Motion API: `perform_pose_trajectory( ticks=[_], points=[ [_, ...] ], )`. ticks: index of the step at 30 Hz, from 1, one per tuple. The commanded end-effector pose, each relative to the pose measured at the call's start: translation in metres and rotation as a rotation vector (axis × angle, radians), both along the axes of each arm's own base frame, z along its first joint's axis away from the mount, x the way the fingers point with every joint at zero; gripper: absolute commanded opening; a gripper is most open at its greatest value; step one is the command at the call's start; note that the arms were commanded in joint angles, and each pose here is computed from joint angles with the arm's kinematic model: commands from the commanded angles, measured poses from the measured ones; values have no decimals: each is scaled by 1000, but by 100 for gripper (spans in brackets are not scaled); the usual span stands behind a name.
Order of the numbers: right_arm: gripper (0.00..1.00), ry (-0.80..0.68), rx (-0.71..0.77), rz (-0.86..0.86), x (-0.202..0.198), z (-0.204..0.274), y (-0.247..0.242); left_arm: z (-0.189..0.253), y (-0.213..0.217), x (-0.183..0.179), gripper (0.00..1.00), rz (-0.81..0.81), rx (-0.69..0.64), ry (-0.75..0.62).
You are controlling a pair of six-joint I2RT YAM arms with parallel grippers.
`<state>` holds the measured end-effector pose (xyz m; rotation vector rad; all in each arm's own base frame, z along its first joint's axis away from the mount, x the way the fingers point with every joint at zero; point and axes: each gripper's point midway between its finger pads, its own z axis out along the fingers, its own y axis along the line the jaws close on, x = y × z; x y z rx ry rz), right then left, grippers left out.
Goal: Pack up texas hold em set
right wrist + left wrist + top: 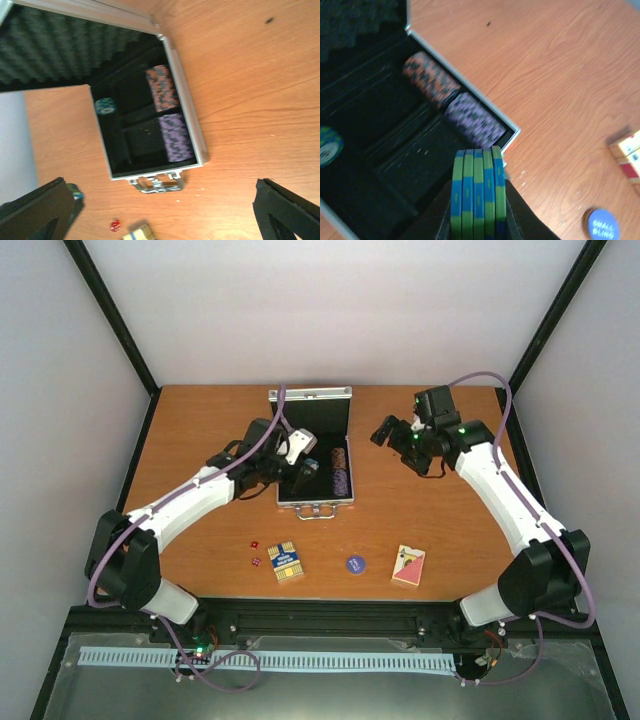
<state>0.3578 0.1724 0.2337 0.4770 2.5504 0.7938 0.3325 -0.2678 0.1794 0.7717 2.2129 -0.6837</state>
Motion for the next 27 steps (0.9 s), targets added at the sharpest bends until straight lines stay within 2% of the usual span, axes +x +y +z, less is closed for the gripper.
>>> perform_pose_trajectory(
  ticks=[1,6,11,19,27],
  points=[
    [100,-23,-155,-24,-8,-10,-34,-3,29,-4,1,9,174,35],
    [100,-30,-212,-29,-14,-14,-52,-30,48,-3,1,-29,312,73],
    [100,-14,-199,-25,-20,-21,-55,-52,58,9,1,-97,417,133],
    [100,4,-187,-29,-28,-29,-61,-61,74,45,1,-155,485,163],
    [100,44,-156,-75,-30,-42,-83,-71,91,77,1,-121,618,85]
  ],
)
